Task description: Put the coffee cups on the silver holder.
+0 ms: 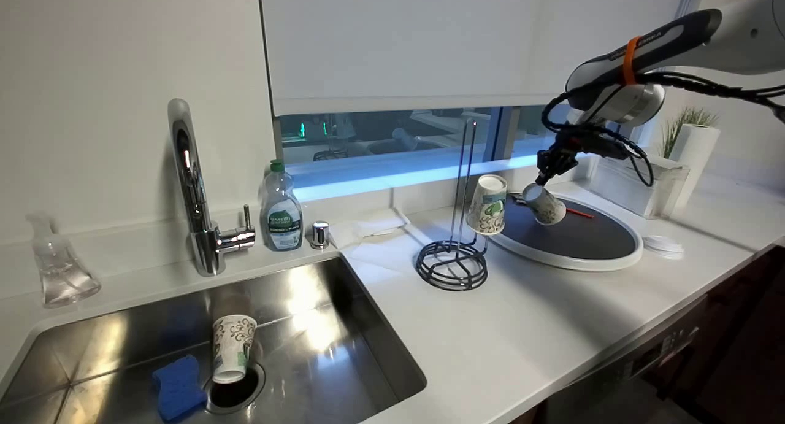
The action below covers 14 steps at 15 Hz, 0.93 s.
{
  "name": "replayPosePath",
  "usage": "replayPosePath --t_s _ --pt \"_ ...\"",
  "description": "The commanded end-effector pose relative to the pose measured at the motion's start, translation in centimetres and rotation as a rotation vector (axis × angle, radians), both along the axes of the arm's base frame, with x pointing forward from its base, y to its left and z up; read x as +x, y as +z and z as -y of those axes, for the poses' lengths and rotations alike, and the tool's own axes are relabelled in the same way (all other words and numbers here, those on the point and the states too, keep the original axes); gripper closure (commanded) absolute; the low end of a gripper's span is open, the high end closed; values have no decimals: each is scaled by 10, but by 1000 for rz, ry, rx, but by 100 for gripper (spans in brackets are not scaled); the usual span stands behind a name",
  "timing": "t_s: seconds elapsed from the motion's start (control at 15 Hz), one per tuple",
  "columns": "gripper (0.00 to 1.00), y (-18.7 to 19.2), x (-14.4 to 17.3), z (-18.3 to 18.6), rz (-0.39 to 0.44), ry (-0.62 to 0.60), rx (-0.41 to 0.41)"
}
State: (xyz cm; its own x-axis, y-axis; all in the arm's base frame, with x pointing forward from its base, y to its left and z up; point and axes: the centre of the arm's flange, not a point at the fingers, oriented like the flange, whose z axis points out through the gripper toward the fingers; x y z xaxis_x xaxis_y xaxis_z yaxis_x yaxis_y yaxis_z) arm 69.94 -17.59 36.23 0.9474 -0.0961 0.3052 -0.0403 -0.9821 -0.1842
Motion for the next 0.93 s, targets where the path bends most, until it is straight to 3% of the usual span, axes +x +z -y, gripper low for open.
replayPosePath --t_s 0.0,0.47,0.87 --pt "98 -4 -26 11 9 -16 96" --pt "98 2 -43 29 25 -67 177" --pt "97 -3 -47 33 10 -89 166"
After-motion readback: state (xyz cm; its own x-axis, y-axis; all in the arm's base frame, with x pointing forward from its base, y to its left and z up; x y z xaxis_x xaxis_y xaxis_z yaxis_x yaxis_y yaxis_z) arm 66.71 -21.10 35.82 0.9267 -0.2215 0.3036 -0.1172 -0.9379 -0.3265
